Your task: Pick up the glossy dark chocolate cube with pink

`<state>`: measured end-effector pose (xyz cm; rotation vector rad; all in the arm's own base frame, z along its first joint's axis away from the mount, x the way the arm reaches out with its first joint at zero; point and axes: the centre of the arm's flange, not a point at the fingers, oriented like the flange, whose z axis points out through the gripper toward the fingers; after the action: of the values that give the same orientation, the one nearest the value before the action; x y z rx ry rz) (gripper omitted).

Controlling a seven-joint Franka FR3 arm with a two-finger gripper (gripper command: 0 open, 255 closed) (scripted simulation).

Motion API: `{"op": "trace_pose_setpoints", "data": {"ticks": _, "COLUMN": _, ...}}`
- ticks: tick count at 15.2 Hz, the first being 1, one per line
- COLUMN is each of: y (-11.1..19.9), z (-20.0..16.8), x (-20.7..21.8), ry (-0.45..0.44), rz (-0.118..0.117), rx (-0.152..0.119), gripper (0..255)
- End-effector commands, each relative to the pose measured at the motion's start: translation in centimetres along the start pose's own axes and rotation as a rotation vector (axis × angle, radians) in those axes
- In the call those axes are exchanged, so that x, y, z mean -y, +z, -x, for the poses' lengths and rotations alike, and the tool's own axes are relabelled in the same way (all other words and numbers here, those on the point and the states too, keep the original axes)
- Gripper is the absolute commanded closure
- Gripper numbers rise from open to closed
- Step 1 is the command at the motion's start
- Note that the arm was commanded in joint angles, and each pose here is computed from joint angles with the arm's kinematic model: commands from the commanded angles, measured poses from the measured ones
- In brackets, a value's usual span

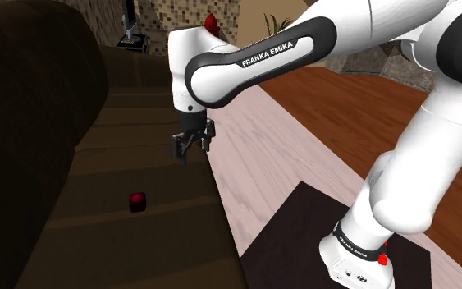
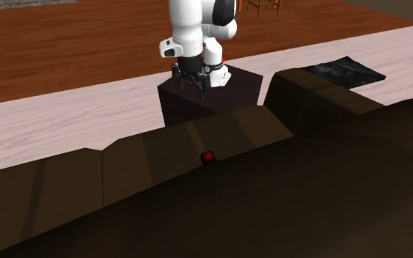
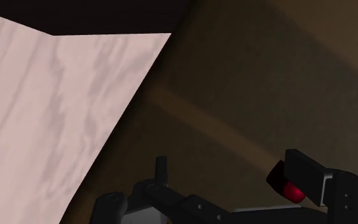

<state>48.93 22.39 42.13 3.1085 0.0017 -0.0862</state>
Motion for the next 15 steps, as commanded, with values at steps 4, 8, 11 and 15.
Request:
{"op": "trace_pose_setpoints", "data": {"ticks": 4, "y": 3.4, "z": -3.8, "x": 4.8, "ry": -0.011, "rz": 0.014, "rx": 0.011, "gripper": 0}}
{"op": "trace_pose_setpoints", "data": {"ticks": 8, "y": 6.0, "z": -6.7, "x": 8.6, "ry": -0.02, "rz": 0.025, "rx": 0.019, "gripper": 0}}
{"op": "trace_pose_setpoints", "data": {"ticks": 11, "y": 7.9, "z": -8.9, "x": 11.5, "ry": -0.027, "rz": 0.034, "rx": 0.025, "gripper": 0}}
{"op": "trace_pose_setpoints", "data": {"ticks": 15, "y": 10.6, "z": -11.7, "x": 15.4, "ry": -0.036, "rz": 0.045, "rx": 0.033, "gripper": 0}}
